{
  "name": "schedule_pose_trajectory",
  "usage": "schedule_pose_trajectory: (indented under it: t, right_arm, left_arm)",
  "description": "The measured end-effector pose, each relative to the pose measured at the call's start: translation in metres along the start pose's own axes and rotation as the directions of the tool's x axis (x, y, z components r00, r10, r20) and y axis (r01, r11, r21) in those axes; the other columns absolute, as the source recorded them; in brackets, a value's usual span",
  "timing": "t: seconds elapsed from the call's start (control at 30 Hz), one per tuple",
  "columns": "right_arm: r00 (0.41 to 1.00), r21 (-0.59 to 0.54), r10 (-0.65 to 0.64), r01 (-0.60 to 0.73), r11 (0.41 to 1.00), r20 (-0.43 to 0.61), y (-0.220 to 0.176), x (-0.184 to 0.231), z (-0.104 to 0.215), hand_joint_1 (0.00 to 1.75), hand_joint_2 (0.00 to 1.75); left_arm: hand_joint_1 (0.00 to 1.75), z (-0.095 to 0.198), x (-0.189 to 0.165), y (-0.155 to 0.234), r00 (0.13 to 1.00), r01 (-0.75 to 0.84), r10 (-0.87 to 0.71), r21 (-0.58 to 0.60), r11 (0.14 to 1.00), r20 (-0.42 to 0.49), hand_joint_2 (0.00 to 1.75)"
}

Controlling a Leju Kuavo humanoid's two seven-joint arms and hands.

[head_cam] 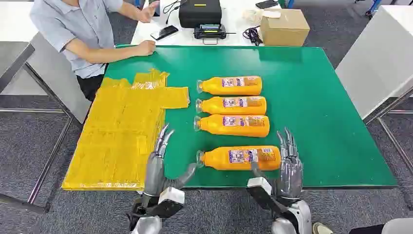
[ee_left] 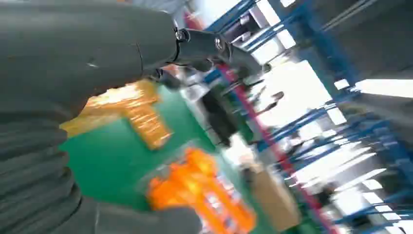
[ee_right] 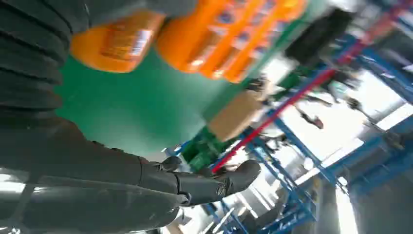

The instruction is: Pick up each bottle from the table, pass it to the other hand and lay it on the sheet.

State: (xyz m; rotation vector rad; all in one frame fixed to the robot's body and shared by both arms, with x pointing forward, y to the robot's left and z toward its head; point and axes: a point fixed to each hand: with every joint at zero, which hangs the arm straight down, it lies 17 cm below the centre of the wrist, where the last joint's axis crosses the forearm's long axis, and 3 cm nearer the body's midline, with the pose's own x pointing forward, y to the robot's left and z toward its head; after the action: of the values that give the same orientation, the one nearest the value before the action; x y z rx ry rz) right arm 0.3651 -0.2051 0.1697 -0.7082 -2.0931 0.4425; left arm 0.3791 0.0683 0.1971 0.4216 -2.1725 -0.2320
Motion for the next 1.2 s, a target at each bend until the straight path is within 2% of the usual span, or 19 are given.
schedule_pose_trajectory:
  t: [0.07, 0.1, 0.13, 0.2, 0.23, 0.27, 0.3, 0.33, 0.37, 0.4, 0.47, 0.5, 0.53, 0.57, 0.63, 0.7, 0.73, 1.03, 1.2]
  right_arm:
    - [0.999, -0.022, -0.018, 0.019, 1.000, 0.026, -0.003, 0.009, -0.007, 1.75, 1.75]
    - [0.999, -0.029, -0.026, 0.027, 0.999, 0.031, -0.004, 0.012, -0.009, 1.57, 1.75]
    - [0.999, -0.033, -0.029, 0.030, 0.999, 0.037, -0.004, 0.014, -0.010, 0.00, 1.75]
    - [0.999, -0.043, -0.034, 0.035, 0.998, 0.041, -0.006, 0.017, -0.012, 0.00, 1.75]
    - [0.999, -0.053, -0.037, 0.039, 0.998, 0.039, -0.007, 0.018, -0.013, 1.64, 1.75]
    - [0.999, -0.066, -0.040, 0.042, 0.997, 0.037, -0.009, 0.018, -0.013, 0.72, 1.75]
    - [0.998, -0.072, -0.040, 0.043, 0.996, 0.037, -0.010, 0.019, -0.014, 0.00, 1.75]
    - [0.998, -0.073, -0.044, 0.046, 0.996, 0.039, -0.009, 0.020, -0.015, 0.00, 1.75]
    - [0.998, -0.070, -0.046, 0.049, 0.996, 0.044, -0.008, 0.022, -0.016, 0.45, 1.75]
    - [0.998, -0.065, -0.051, 0.054, 0.996, 0.047, -0.006, 0.023, -0.016, 0.00, 1.75]
    - [0.996, -0.052, -0.081, 0.082, 0.995, 0.032, -0.003, 0.022, -0.017, 0.00, 1.75]
    - [0.995, -0.047, -0.091, 0.093, 0.995, 0.027, -0.002, 0.022, -0.017, 0.00, 1.75]
    - [0.995, -0.048, -0.101, 0.102, 0.994, 0.022, -0.002, 0.021, -0.017, 0.00, 1.75]
    - [0.994, -0.052, -0.112, 0.113, 0.992, 0.016, -0.002, 0.020, -0.017, 0.52, 1.75]
    - [0.993, -0.044, -0.121, 0.122, 0.992, 0.016, -0.001, 0.021, -0.018, 0.00, 1.75]
    - [0.991, -0.016, -0.134, 0.135, 0.991, 0.019, 0.005, 0.023, -0.018, 0.21, 1.75]
    - [0.990, -0.008, -0.140, 0.140, 0.990, 0.017, 0.007, 0.023, -0.018, 0.00, 1.75]
    - [0.989, 0.020, -0.145, 0.145, 0.989, 0.012, 0.012, 0.023, -0.018, 0.00, 1.75]
    - [0.999, 0.102, 0.034, -0.035, 0.994, 0.010, 0.025, 0.011, -0.011, 0.00, 1.75]
  left_arm:
    - [1.48, -0.004, -0.001, 0.004, 1.000, -0.025, 0.025, 0.023, 0.999, -0.008, 1.75]
    - [0.00, -0.005, 0.000, 0.004, 1.000, -0.029, 0.029, 0.027, 0.999, -0.008, 1.75]
    - [0.00, -0.005, 0.000, 0.005, 0.999, -0.032, 0.032, 0.032, 0.999, -0.008, 1.75]
    - [0.00, -0.006, 0.002, 0.007, 0.999, -0.034, 0.034, 0.037, 0.999, 0.003, 1.75]
    - [1.75, -0.007, 0.003, 0.009, 0.999, -0.038, 0.037, 0.045, 0.998, 0.014, 1.75]
    - [1.75, -0.008, 0.006, 0.013, 0.999, -0.041, 0.039, 0.058, 0.997, 0.030, 1.75]
    - [1.29, -0.010, 0.007, 0.015, 0.998, -0.041, 0.038, 0.065, 0.997, 0.040, 1.75]
    - [0.00, -0.011, 0.007, 0.017, 0.998, -0.040, 0.037, 0.071, 0.997, 0.043, 1.75]
    - [0.35, -0.011, 0.007, 0.017, 0.998, -0.040, 0.037, 0.073, 0.997, 0.042, 1.75]
    - [1.54, -0.011, 0.006, 0.019, 0.998, -0.045, 0.042, 0.079, 0.996, 0.037, 1.75]
    - [1.33, -0.013, 0.005, 0.021, 0.998, -0.054, 0.052, 0.090, 0.994, 0.031, 1.75]
    - [0.07, -0.013, 0.005, 0.021, 0.998, -0.057, 0.054, 0.092, 0.994, 0.031, 1.75]
    - [0.00, -0.013, 0.006, 0.021, 0.998, -0.058, 0.055, 0.093, 0.994, 0.031, 1.75]
    - [0.00, -0.013, 0.006, 0.022, 0.998, -0.060, 0.057, 0.094, 0.994, 0.030, 1.75]
    - [0.00, -0.013, 0.005, 0.022, 0.997, -0.072, 0.070, 0.099, 0.993, 0.021, 1.75]
    - [0.00, -0.014, 0.006, 0.020, 0.997, -0.079, 0.077, 0.097, 0.992, 0.022, 1.75]
    - [0.00, -0.014, 0.006, 0.020, 0.997, -0.082, 0.081, 0.097, 0.992, 0.017, 1.75]
    - [0.00, -0.014, 0.006, 0.015, 0.995, -0.095, 0.096, 0.086, 0.992, -0.004, 1.75]
    - [0.00, -0.013, -0.003, 0.007, 0.990, -0.119, 0.124, 0.072, 0.990, -0.070, 1.75]
